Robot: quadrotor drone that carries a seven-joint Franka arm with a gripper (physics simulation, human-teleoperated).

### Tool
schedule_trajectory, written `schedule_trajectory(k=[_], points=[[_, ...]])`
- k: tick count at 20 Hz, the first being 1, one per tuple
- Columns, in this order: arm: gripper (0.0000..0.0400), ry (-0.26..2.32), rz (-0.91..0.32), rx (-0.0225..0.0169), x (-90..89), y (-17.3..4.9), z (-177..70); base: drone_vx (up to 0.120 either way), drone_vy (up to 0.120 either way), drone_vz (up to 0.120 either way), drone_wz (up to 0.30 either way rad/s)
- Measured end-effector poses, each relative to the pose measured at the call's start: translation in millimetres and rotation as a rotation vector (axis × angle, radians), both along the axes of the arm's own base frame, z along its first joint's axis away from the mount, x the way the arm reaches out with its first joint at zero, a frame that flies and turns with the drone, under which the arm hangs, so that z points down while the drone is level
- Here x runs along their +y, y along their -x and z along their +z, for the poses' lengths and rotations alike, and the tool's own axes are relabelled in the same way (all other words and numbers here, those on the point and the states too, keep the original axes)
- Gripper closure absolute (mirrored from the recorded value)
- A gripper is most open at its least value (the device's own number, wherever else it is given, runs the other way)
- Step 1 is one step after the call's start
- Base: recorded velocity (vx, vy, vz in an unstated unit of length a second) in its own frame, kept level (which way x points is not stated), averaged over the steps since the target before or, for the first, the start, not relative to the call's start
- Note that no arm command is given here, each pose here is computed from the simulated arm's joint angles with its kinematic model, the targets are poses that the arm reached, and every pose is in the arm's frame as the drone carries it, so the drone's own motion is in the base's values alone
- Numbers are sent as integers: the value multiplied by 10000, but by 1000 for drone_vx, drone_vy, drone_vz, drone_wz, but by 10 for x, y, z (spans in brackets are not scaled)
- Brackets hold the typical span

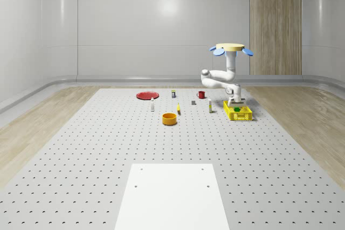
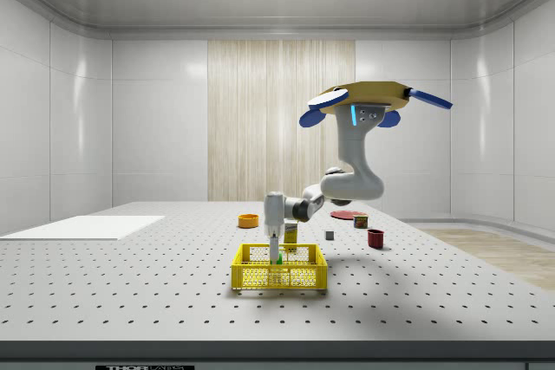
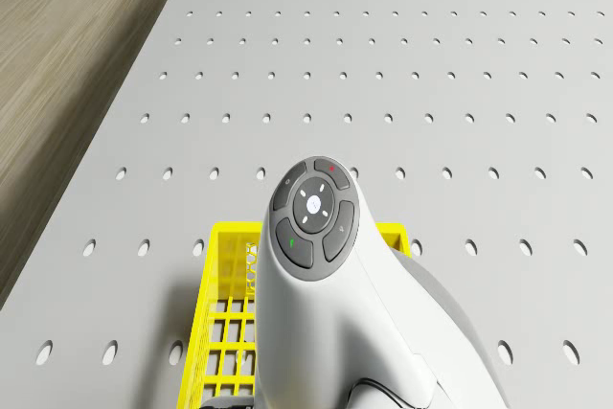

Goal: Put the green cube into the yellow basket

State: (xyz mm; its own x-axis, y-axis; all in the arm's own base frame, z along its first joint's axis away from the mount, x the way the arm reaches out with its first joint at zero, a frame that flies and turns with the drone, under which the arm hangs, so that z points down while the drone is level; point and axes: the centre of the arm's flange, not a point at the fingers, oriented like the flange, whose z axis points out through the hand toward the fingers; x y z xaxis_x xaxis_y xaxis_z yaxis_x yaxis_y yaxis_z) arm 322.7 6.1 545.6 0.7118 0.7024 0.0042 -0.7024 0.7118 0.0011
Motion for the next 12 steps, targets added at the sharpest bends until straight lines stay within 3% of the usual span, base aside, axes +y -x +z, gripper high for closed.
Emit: schedule_trajectory(k=[5,12], points=[[28,13,42,4,0,0,-56,0,0,0,0],[5,18,62,6,-1,0,-266,0,0,0,0]])
